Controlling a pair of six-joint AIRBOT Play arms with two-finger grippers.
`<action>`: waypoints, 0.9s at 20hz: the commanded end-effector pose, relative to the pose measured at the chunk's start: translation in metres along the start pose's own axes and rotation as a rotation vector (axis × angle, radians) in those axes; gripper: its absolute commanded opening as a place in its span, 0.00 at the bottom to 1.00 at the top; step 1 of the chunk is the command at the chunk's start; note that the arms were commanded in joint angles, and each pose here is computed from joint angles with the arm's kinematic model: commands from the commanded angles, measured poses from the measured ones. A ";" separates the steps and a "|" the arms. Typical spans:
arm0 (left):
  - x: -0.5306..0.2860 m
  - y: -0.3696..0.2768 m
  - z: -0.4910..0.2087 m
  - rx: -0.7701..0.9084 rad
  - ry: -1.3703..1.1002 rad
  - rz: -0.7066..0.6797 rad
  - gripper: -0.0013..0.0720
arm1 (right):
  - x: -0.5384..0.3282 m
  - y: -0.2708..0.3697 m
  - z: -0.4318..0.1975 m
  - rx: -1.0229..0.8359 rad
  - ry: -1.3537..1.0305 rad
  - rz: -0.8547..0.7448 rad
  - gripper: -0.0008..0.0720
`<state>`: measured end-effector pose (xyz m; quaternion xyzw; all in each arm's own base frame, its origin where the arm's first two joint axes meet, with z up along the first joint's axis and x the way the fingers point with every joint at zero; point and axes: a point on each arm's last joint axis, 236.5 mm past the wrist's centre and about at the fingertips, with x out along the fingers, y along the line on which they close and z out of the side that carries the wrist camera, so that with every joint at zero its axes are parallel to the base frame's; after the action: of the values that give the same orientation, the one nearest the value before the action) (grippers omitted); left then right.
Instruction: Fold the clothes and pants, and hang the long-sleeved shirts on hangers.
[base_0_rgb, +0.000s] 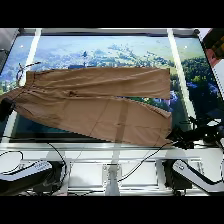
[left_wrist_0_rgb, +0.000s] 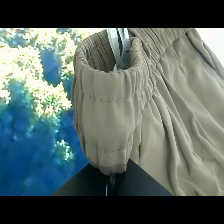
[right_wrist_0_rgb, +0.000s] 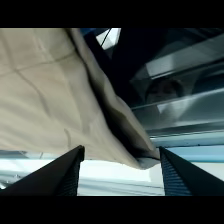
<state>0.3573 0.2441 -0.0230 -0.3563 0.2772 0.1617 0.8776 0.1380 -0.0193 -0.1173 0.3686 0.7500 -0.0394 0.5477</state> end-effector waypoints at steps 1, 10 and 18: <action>0.000 0.000 0.000 0.001 0.001 0.000 0.07 | 0.012 -0.012 -0.002 -0.032 0.055 -0.024 0.69; 0.000 0.000 0.000 0.000 0.000 0.000 0.07 | 0.009 0.063 0.018 -0.081 -0.012 0.309 0.26; -0.005 -0.019 -0.006 -0.003 0.030 -0.069 0.07 | -0.033 0.120 0.016 -0.105 -0.070 0.538 0.03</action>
<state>0.3588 0.2356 -0.0193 -0.3607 0.2789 0.1448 0.8782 0.2060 0.0315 -0.0875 0.4874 0.6495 0.0943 0.5760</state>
